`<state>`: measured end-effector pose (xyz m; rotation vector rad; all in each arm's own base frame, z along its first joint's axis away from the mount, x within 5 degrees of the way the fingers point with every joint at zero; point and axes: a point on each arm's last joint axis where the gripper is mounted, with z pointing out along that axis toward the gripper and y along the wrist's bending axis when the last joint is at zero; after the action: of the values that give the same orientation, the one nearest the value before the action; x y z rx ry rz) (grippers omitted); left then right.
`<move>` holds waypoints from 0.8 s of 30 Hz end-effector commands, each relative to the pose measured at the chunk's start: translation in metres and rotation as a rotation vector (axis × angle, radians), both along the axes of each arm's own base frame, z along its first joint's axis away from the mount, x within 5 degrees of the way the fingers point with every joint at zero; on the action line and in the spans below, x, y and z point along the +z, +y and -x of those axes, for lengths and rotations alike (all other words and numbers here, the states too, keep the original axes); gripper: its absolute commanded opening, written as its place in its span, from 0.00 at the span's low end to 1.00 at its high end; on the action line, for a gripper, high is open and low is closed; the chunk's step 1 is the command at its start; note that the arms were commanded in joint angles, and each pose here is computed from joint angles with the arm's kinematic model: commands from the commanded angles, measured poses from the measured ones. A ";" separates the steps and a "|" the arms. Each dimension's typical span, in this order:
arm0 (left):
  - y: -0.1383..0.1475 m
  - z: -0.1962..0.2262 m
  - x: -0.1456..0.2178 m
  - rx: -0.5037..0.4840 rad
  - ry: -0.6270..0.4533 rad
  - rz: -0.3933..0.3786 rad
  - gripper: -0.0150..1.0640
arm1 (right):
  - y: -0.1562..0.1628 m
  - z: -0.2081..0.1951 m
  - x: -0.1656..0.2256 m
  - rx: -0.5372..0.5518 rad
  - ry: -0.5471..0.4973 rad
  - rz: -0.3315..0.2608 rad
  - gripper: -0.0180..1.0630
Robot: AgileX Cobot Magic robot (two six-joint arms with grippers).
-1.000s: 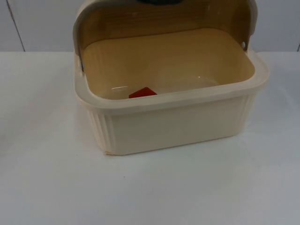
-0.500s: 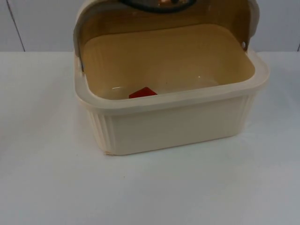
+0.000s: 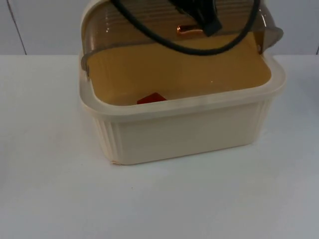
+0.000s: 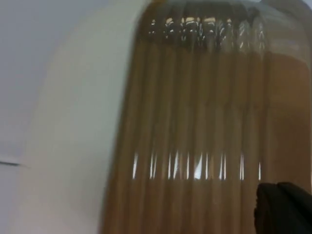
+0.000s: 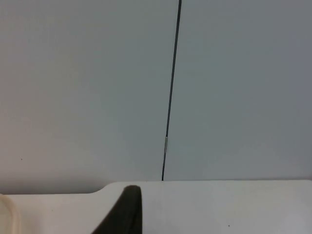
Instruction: Open the box lid with the left hand, place the block into the box with the right hand, then close the box lid with the left hand.
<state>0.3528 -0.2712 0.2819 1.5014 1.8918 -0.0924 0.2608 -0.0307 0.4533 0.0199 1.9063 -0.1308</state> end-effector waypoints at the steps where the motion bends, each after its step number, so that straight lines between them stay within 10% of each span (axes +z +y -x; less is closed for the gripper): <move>1: -0.004 0.004 -0.002 -0.003 0.006 -0.013 0.01 | 0.002 0.001 0.004 0.007 -0.015 -0.001 0.99; 24: 0.008 0.039 -0.022 0.035 0.034 0.005 0.01 | 0.002 0.001 0.003 0.008 -0.009 -0.004 0.99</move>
<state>0.3165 -0.2620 0.2526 1.4918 1.9610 -0.1041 0.2607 -0.0306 0.4531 0.0210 1.9084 -0.1279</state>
